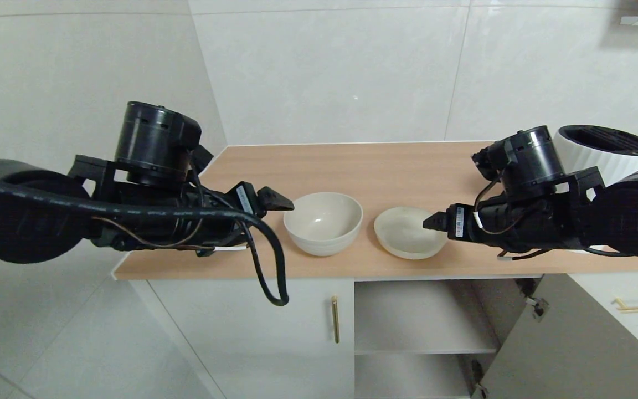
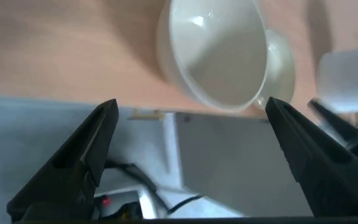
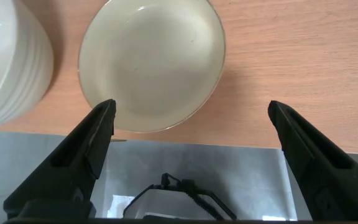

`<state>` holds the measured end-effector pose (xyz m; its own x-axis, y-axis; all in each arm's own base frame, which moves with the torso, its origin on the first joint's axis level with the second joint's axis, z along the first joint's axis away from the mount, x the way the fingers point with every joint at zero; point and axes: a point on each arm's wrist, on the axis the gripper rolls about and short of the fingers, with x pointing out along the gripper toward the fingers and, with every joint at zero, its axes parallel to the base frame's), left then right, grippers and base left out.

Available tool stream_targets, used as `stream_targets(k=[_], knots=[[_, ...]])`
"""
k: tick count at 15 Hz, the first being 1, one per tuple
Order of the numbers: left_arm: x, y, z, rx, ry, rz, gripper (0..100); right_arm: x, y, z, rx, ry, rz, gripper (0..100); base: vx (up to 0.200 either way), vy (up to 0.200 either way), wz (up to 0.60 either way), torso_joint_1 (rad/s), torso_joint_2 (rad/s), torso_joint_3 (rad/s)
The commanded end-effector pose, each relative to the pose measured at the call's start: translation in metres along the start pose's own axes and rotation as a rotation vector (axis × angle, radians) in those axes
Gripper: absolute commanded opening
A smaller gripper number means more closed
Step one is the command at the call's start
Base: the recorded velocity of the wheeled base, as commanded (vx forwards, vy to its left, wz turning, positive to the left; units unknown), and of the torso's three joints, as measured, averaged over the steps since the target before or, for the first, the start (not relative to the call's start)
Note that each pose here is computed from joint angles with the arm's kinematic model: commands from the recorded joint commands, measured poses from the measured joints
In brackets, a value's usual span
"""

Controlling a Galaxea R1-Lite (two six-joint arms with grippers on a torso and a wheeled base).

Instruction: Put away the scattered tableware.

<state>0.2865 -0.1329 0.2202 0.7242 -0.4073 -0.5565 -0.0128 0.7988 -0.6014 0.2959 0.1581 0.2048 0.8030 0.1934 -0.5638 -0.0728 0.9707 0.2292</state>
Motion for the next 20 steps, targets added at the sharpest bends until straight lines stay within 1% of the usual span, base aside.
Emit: stream_targets(k=[1,3,4,6,8,12,13,17,20], knots=[[0.022,0.003,-0.004,-0.015,0.026,0.020,100,0.001,-0.002,0.001,0.003,-0.001,-0.004,100,0.000,0.000,0.00,0.000,0.00,0.000],[0.034,0.007,-0.007,-0.017,0.045,0.036,100,-0.001,-0.002,0.001,0.004,-0.003,-0.003,100,0.000,0.000,0.00,0.000,0.00,0.000],[0.051,0.012,-0.011,-0.018,0.061,0.055,100,0.000,-0.002,0.001,0.003,-0.001,-0.004,100,0.000,0.000,0.00,0.000,0.00,0.000],[0.064,0.014,-0.013,-0.027,0.040,0.067,100,0.000,-0.002,0.001,0.003,-0.002,-0.003,100,0.000,0.000,0.00,0.000,0.00,0.000],[0.065,0.013,-0.010,-0.059,0.011,0.057,100,0.000,-0.002,0.001,0.003,-0.001,-0.004,100,0.000,0.000,0.00,0.000,0.00,0.000],[0.064,0.013,-0.010,-0.058,0.008,0.056,100,0.001,-0.002,0.000,0.002,0.002,-0.007,100,0.000,0.000,0.00,0.000,0.00,0.000],[0.064,0.013,-0.010,-0.058,0.007,0.059,0,0.001,-0.002,0.000,0.002,0.002,-0.007,100,0.000,0.000,0.00,0.000,0.00,0.000],[0.061,0.012,-0.009,-0.056,-0.003,0.055,0,0.000,-0.002,0.000,0.003,-0.001,-0.009,100,0.000,0.000,0.00,0.000,0.00,0.000],[0.058,0.011,-0.008,-0.056,-0.009,0.049,0,0.003,-0.003,-0.001,0.000,-0.014,-0.050,100,0.000,0.000,0.00,0.000,0.00,0.000]])
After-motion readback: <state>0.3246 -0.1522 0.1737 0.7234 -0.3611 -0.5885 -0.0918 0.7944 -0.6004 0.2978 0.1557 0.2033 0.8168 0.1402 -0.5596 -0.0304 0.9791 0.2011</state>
